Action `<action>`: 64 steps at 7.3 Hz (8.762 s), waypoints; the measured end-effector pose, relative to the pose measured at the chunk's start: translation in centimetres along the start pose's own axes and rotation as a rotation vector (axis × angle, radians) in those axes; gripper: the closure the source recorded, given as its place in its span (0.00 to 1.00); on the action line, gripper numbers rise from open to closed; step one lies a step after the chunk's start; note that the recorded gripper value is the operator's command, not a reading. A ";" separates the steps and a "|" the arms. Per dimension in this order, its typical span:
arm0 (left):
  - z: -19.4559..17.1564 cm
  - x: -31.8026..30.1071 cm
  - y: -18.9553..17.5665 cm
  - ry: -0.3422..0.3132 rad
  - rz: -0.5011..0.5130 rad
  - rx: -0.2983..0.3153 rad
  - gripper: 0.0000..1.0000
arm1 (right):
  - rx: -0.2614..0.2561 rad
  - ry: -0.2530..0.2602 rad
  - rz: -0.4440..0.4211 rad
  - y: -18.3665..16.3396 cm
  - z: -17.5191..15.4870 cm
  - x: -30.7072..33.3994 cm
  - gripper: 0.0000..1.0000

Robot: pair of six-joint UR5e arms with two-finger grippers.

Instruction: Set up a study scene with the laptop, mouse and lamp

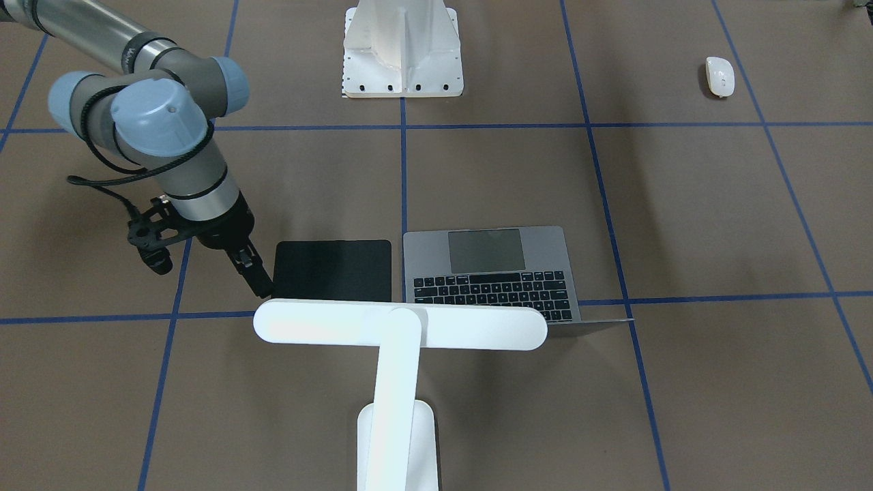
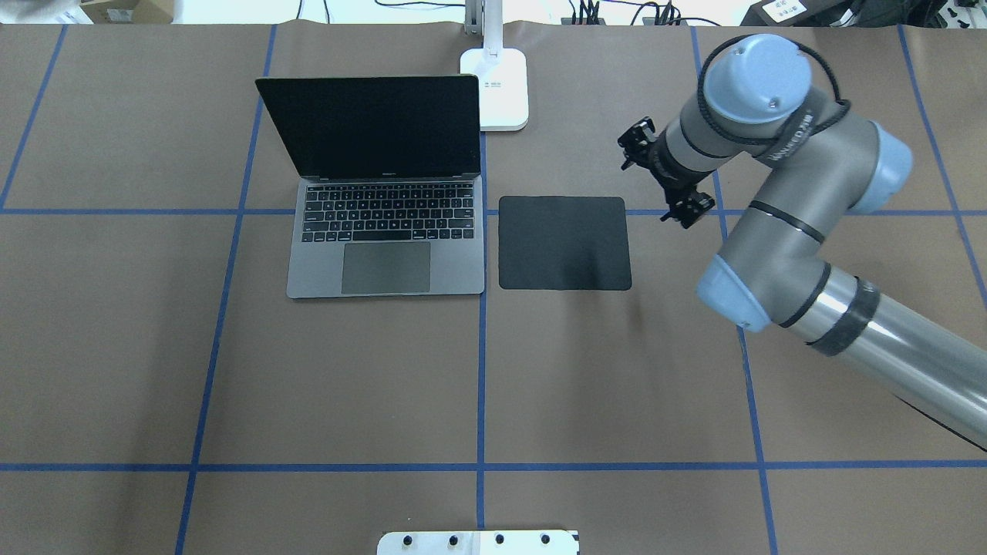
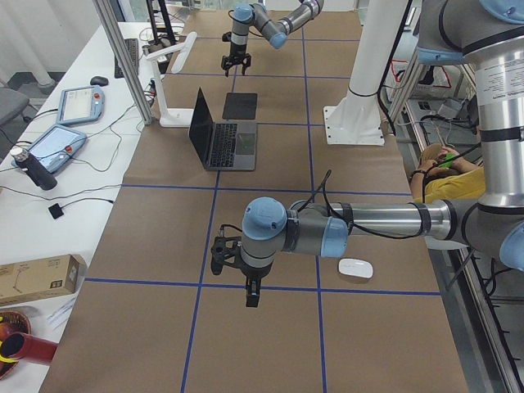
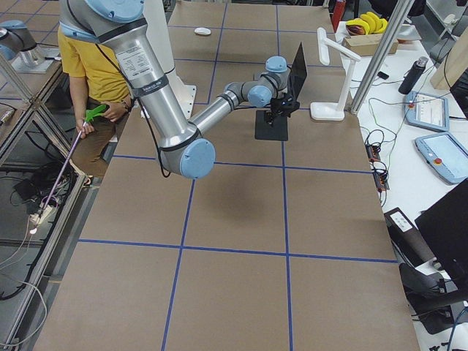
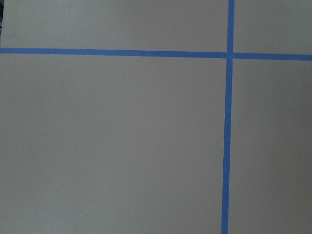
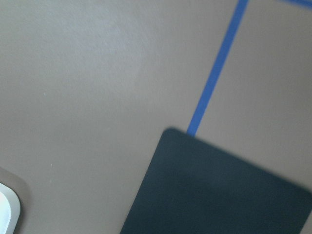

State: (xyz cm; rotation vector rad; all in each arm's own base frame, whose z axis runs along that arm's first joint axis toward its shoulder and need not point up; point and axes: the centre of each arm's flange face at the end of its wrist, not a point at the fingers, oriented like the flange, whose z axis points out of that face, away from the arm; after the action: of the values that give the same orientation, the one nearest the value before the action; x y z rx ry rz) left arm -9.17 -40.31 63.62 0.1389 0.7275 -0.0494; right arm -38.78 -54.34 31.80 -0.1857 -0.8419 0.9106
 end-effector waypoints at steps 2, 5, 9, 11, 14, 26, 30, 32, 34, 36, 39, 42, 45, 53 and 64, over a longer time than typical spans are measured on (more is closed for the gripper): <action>-1.3 1.3 0.3 0.011 0.032 0.028 0.00 | -0.005 0.063 -0.291 -6.7 -2.6 5.8 0.00; -1.3 3.1 3.1 0.147 0.103 0.073 0.00 | -0.029 0.144 -0.609 -17.6 -7.1 16.2 0.00; 1.9 6.2 7.0 0.193 0.125 -0.004 0.00 | -0.088 0.201 -0.847 -27.1 -10.8 32.3 0.00; 4.8 7.7 12.0 0.117 0.128 -0.047 0.00 | -0.105 0.193 -0.840 -27.8 -11.3 34.6 0.00; 6.8 9.4 17.9 0.099 0.107 -0.103 0.00 | -0.115 0.197 -0.831 -27.9 -11.2 35.8 0.00; 14.7 14.7 27.2 0.021 0.054 -0.344 0.00 | -0.118 0.202 -0.826 -28.0 -11.0 36.2 0.00; 17.4 15.7 29.6 -0.010 0.107 -0.388 0.01 | -0.119 0.203 -0.827 -28.0 -11.0 36.1 0.00; 17.8 16.3 30.1 -0.001 0.129 -0.400 0.21 | -0.119 0.203 -0.827 -28.0 -10.9 36.1 0.00; 17.9 16.7 30.4 0.008 0.145 -0.412 0.24 | -0.120 0.204 -0.826 -28.0 -10.9 36.2 0.00; 18.1 16.6 30.6 0.005 0.153 -0.420 0.32 | -0.120 0.203 -0.826 -28.0 -10.9 36.1 0.00; 18.1 16.3 30.8 0.002 0.159 -0.424 0.57 | -0.120 0.202 -0.826 -28.0 -10.9 36.1 0.00; 16.1 15.8 30.7 0.070 0.164 -0.421 0.66 | -0.119 0.201 -0.828 -28.0 -10.9 36.0 0.00; 10.8 17.9 30.1 0.196 0.117 -0.461 0.71 | -0.120 0.201 -0.827 -28.0 -10.9 36.0 0.00; 10.0 35.1 20.9 0.255 0.005 -0.339 0.77 | -0.120 0.200 -0.827 -28.1 -10.9 35.9 0.00; 5.2 86.7 -3.8 0.056 -0.094 -0.225 0.76 | -0.152 0.214 -0.992 -32.2 -12.2 44.1 0.00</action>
State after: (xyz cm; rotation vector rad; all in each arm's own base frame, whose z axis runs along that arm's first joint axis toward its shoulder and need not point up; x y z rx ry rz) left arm 58.56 -44.55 9.29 -0.1091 0.7899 -0.0531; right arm 4.35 -38.56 63.79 0.0180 -0.6779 -0.1028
